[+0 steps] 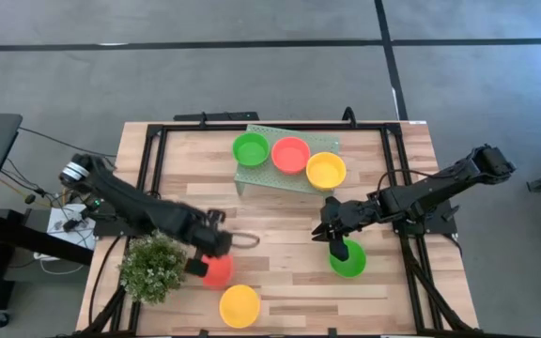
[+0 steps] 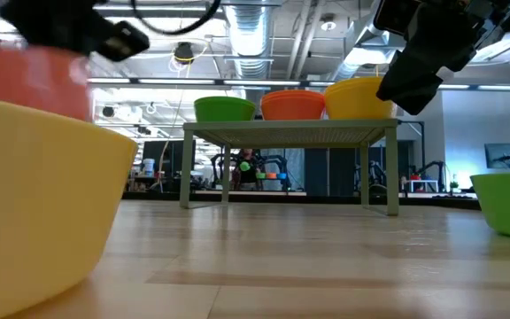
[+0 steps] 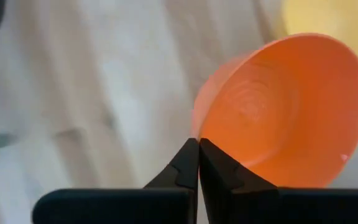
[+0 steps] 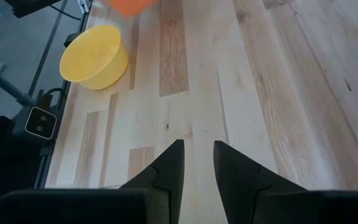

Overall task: Pick & Place Mini bowls
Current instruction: Stack the orange bowl on top of the orange bowls on the shelf

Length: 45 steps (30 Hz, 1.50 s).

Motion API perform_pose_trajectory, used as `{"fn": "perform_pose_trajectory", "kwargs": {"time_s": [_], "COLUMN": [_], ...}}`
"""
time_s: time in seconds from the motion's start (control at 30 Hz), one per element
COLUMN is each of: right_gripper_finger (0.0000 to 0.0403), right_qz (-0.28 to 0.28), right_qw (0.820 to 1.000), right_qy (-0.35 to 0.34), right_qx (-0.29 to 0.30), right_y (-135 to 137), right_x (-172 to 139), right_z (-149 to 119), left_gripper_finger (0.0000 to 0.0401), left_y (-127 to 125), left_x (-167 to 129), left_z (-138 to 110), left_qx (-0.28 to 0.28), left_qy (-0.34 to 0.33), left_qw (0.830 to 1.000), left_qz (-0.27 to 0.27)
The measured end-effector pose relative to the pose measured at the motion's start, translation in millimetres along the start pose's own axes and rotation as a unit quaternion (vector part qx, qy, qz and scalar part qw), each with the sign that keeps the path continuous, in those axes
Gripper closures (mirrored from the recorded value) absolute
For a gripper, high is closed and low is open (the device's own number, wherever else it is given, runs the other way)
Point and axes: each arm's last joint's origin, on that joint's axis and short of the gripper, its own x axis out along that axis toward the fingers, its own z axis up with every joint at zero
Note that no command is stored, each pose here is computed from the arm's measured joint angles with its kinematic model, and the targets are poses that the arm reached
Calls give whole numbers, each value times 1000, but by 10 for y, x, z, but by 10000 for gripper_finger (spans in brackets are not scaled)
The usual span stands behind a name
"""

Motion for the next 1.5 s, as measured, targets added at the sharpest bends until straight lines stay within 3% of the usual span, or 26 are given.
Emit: {"fn": "perform_pose_trajectory", "kwargs": {"time_s": [0.2,0.47,0.73,0.83,0.9,1.03,1.13,1.3,1.5], "right_gripper_finger": [321,321,321,321,321,321,321,321,321], "right_qz": [0,1,8,10,15,31,18,15,19], "right_qw": [1000,1000,1000,1000,1000,997,995,991,991], "right_qy": [-1,-2,-17,-20,-27,-47,-66,-87,-88], "right_qx": [0,0,1,1,0,-48,-78,-101,-104], "right_y": [-2,-1,14,29,62,157,218,250,270], "right_x": [0,0,-1,-39,-89,-192,-260,-353,-370], "right_z": [2,5,34,69,116,164,156,171,161], "left_gripper_finger": [397,397,397,397,397,397,397,397,397], "left_y": [385,770,1489,1786,1985,2306,2489,2675,2795], "left_x": [-388,-975,-1392,-1392,-1346,-1280,-1255,-1158,-967], "left_z": [-6,397,685,695,670,539,437,346,337], "left_qx": [-35,19,-84,-121,-182,-254,-309,-379,-398], "left_qy": [-64,-129,-208,-227,-238,-230,-247,-257,-240], "left_qw": [994,965,927,919,907,891,882,868,872], "left_qz": [83,227,302,298,295,299,257,193,153]}}
